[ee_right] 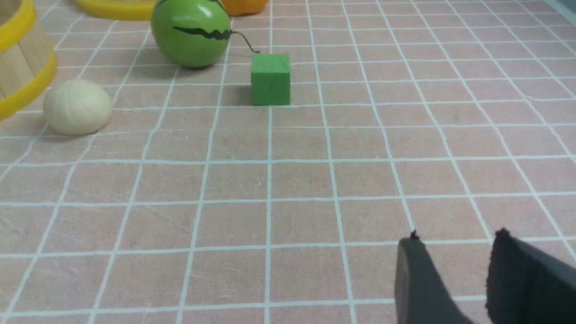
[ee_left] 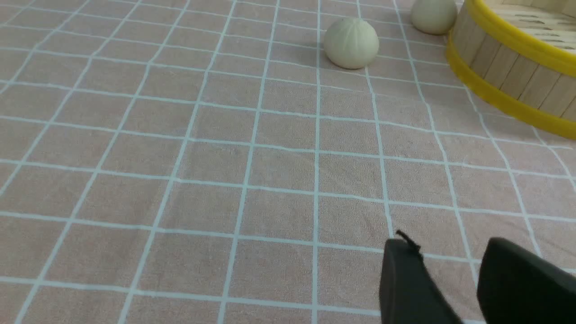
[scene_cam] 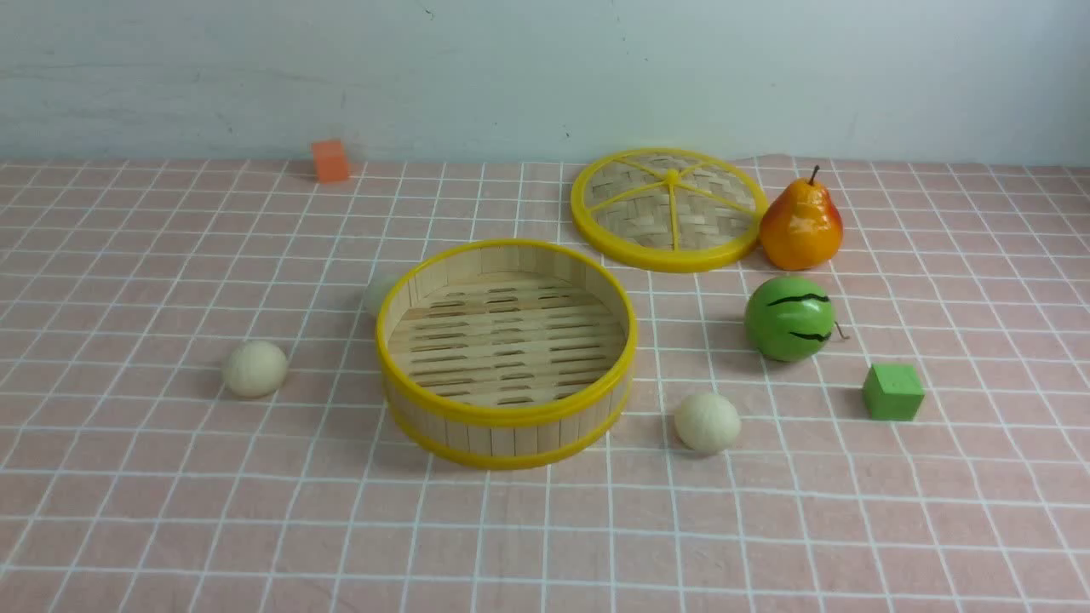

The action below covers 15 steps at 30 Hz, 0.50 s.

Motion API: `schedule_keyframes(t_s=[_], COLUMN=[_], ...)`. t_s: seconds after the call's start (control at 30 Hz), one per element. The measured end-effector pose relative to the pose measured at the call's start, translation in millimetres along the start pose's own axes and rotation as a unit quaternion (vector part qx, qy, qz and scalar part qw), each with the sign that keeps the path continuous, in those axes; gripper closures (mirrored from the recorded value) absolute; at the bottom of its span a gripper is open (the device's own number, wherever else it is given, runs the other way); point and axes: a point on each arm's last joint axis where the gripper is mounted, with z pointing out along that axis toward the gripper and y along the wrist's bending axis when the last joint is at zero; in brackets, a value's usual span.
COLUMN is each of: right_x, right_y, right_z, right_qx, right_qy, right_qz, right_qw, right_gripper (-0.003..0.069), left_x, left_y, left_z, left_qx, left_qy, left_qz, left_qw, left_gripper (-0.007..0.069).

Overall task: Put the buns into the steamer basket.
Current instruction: Use the left arm to grab a steamed stuffed bun

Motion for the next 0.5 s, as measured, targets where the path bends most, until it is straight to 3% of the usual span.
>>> schedule_keyframes(t_s=[0.5], right_x=[0.0], right_y=[0.0], right_z=[0.0], right_qx=[0.000], right_qy=[0.000], right_qz=[0.000], right_qw=[1.000], right_gripper=[0.0420], left_x=[-0.1], left_y=[0.5], left_z=[0.0], left_qx=[-0.003], left_qy=[-0.001], left_qz=[0.007], left_qw=[1.000], left_gripper=[0.0388])
